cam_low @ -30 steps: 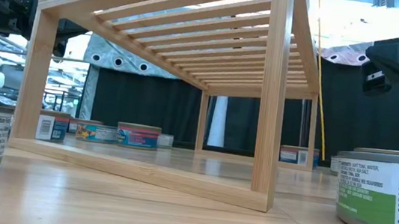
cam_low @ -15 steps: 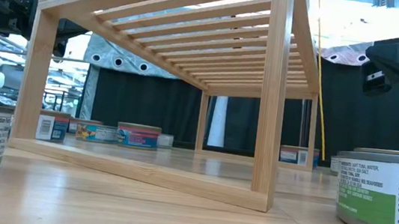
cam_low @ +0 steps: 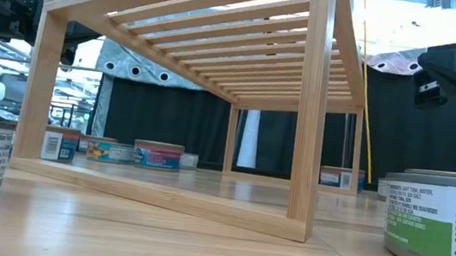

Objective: Stack canned seafood by type on shelf

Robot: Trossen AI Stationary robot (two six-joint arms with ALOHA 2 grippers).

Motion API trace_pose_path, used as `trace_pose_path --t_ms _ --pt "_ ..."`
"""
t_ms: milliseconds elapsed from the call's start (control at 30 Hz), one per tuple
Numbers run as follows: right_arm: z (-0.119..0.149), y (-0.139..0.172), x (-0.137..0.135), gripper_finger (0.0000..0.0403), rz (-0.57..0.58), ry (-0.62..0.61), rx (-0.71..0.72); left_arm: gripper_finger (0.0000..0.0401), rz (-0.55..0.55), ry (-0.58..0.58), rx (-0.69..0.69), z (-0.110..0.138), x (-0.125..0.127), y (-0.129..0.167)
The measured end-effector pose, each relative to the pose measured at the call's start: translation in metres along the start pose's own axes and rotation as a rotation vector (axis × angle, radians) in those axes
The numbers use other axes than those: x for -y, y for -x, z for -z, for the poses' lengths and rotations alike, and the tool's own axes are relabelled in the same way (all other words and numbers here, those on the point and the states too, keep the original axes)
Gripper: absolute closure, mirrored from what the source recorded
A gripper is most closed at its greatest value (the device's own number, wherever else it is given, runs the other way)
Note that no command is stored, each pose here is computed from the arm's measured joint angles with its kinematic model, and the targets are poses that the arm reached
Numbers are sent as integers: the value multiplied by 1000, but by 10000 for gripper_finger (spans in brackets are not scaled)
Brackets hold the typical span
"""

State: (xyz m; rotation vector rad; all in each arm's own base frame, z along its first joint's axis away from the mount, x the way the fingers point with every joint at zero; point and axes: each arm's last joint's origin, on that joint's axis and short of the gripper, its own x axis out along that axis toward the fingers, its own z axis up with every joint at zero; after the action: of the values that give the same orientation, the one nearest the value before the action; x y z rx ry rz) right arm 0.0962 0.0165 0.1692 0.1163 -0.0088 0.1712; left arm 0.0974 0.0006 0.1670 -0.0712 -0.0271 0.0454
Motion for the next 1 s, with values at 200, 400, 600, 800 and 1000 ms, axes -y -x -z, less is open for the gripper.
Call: trace_pose_path --t_ms 200,400,600,800,1000 --pt "0 0 0 403 0 0 1 375 0 -14 1 0 0 0" --pt "0 0 0 403 1 65 2 375 -4 -77 10 -1 0 0" --pt "0 0 0 403 1 136 4 375 -4 -76 14 -1 0 0" --pt "-1 0 0 403 1 128 6 375 -4 -76 18 -2 0 0" --pt "-1 0 0 403 0 124 8 375 -3 -76 19 -2 0 0"
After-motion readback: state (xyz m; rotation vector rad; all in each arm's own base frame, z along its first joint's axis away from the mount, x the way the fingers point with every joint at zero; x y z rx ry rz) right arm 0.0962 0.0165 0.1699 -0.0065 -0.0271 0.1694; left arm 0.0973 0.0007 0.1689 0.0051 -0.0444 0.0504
